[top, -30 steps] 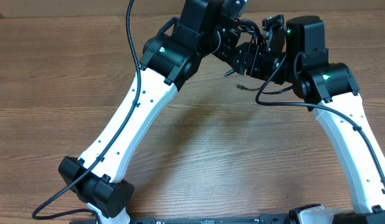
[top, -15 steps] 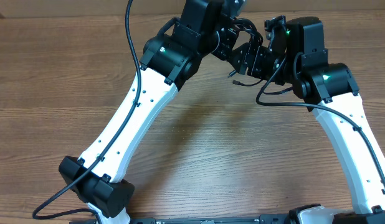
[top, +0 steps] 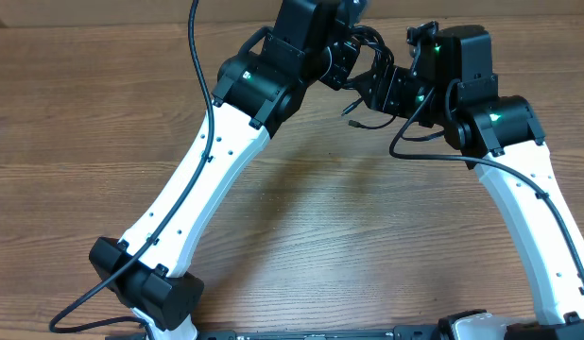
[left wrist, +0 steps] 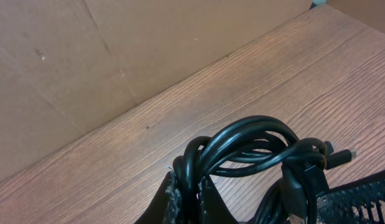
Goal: Untangle cables
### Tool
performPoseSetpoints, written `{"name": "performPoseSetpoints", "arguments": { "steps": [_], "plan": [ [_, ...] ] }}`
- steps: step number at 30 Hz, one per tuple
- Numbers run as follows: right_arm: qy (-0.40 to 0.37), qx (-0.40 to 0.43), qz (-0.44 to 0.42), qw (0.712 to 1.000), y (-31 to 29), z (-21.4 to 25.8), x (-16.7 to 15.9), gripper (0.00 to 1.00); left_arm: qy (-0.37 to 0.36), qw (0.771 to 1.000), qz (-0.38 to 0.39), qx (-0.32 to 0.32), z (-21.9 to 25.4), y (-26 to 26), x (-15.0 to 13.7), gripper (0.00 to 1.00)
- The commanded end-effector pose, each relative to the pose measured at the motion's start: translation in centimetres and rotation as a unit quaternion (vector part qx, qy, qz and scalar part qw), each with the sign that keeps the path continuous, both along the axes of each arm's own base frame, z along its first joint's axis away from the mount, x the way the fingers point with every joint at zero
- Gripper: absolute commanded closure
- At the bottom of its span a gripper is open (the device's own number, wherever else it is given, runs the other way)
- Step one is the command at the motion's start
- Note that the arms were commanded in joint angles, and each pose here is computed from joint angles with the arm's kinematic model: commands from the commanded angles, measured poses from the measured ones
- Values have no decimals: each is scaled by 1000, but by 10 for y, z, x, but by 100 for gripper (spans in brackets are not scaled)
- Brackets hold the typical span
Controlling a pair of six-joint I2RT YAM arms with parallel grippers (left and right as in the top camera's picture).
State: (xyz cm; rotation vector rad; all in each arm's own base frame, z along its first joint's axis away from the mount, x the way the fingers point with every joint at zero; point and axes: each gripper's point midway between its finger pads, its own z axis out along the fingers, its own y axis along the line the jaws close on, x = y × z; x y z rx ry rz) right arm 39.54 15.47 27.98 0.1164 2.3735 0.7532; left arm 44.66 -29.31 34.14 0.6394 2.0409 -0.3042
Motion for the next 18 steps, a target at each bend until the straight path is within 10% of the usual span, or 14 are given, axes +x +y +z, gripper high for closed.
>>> {"name": "performPoseSetpoints", "arguments": {
  "steps": [1,18],
  "plan": [
    [-22,-2,-3,1000,-1,14,3,53,-9,1000,-3,-6,8,-6,-1,96],
    [-46,-8,-17,999,-4,21,13,72,9,997,-66,-29,8,-34,-22,96]
  ]
}}
